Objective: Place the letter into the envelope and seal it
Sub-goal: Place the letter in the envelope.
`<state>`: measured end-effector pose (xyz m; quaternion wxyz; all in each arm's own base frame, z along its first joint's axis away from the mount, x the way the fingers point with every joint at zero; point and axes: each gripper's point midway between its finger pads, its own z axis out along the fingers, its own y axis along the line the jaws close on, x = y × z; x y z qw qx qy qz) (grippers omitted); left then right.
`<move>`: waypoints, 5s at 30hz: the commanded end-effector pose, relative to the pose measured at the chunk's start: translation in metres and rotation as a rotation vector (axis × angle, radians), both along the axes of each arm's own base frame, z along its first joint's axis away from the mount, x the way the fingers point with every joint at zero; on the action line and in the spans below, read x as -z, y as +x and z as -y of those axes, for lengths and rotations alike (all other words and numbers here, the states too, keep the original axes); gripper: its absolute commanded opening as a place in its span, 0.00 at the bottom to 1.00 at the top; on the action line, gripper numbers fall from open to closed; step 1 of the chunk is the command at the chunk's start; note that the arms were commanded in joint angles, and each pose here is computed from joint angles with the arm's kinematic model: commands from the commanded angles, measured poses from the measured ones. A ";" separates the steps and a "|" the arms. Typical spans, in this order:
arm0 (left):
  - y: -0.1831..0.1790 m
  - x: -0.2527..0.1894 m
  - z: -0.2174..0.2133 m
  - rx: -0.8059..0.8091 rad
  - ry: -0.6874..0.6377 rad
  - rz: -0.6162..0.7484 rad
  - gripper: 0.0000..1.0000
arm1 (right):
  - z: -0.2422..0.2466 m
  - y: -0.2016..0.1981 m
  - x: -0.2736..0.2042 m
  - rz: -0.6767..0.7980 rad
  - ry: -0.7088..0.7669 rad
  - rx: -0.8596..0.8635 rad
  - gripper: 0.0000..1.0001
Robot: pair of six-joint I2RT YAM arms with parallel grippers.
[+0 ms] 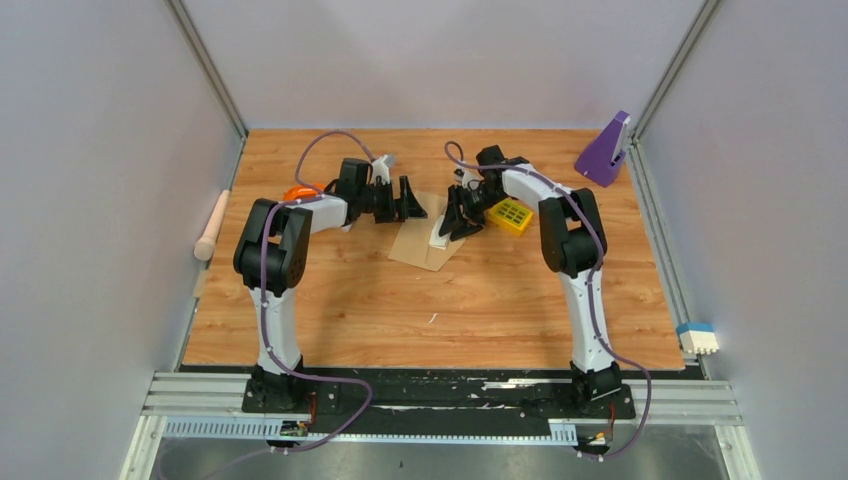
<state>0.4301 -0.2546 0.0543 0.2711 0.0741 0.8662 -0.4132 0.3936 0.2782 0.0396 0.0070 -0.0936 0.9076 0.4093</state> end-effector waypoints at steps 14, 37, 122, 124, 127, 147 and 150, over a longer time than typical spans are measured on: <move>-0.003 0.000 0.001 -0.006 -0.015 -0.013 1.00 | -0.028 0.016 -0.007 0.042 0.067 -0.041 0.45; 0.016 -0.026 -0.010 -0.018 -0.029 0.048 1.00 | -0.010 0.032 -0.041 0.214 -0.007 -0.026 0.43; 0.030 -0.002 -0.003 -0.038 -0.096 -0.026 1.00 | -0.044 0.070 -0.007 0.263 -0.009 -0.020 0.44; 0.030 -0.002 -0.003 -0.037 -0.097 -0.027 1.00 | -0.045 0.069 -0.007 0.262 -0.004 -0.022 0.44; 0.030 -0.002 -0.003 -0.036 -0.095 -0.025 1.00 | -0.043 0.068 -0.009 0.268 -0.010 -0.024 0.44; 0.018 -0.035 -0.010 0.027 -0.056 0.039 1.00 | 0.041 -0.005 -0.144 0.463 0.022 -0.106 0.60; 0.002 -0.048 -0.015 0.078 -0.041 0.068 1.00 | 0.058 -0.020 -0.150 0.506 0.008 -0.118 0.60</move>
